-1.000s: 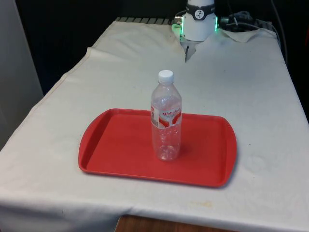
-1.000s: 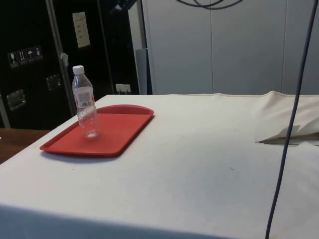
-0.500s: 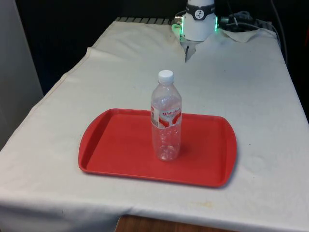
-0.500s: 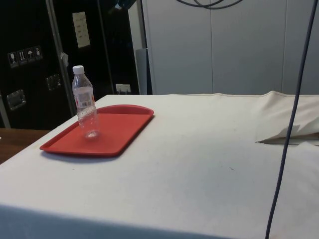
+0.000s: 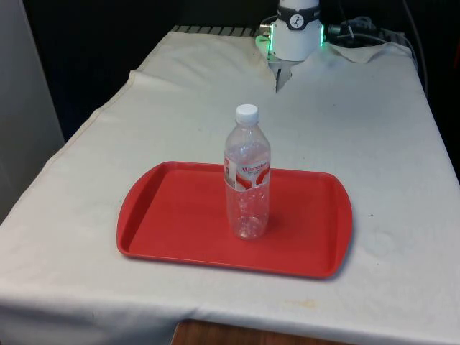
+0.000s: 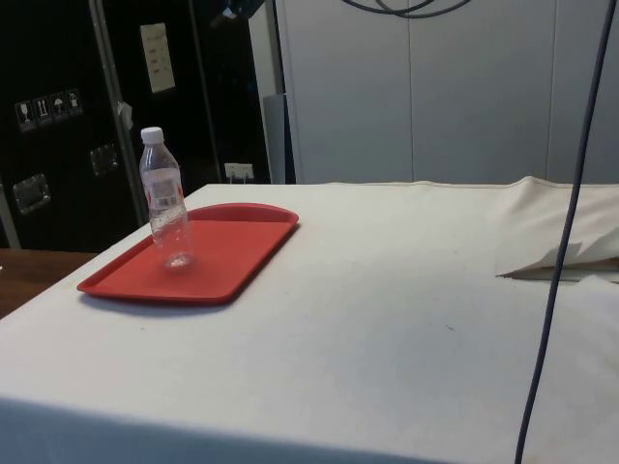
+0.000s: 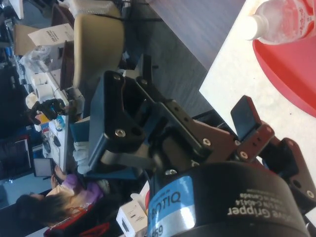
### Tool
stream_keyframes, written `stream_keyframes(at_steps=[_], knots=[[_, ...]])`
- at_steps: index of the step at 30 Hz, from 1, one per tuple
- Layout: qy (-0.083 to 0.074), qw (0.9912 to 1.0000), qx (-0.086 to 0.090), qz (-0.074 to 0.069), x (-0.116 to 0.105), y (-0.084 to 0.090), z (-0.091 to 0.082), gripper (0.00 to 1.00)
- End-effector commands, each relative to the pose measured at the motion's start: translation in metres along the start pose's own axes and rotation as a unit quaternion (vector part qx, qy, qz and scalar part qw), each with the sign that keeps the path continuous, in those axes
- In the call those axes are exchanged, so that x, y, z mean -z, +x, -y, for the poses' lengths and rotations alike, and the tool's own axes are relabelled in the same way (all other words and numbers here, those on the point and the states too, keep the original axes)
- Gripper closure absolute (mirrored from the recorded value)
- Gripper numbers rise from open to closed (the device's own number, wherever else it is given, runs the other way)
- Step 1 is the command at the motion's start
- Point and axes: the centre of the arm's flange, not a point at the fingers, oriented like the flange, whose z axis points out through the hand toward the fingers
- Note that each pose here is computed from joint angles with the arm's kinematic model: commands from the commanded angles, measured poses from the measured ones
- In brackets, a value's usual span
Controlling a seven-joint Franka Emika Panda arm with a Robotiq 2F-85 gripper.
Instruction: Place the bottle upright on the tray.
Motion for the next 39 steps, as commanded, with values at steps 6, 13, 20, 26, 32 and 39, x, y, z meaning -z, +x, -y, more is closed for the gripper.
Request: stream_keyframes(at_steps=[6, 13, 20, 26, 32, 39], knots=[[-0.003, 0.99998, 0.003, 0.005, 0.001, 0.000, -0.002, 0.00], [-0.009, 0.99990, 0.007, 0.009, 0.005, 0.000, -0.007, 0.00], [-0.010, 0.99992, 0.006, 0.005, 0.005, 0.001, -0.009, 0.00], [-0.009, 0.99994, 0.005, 0.002, 0.004, 0.001, -0.009, 0.00], [-0.006, 0.99993, 0.009, 0.005, 0.002, 0.001, -0.008, 0.00], [-0.009, 0.99966, 0.024, 0.007, 0.008, 0.002, -0.014, 0.00]])
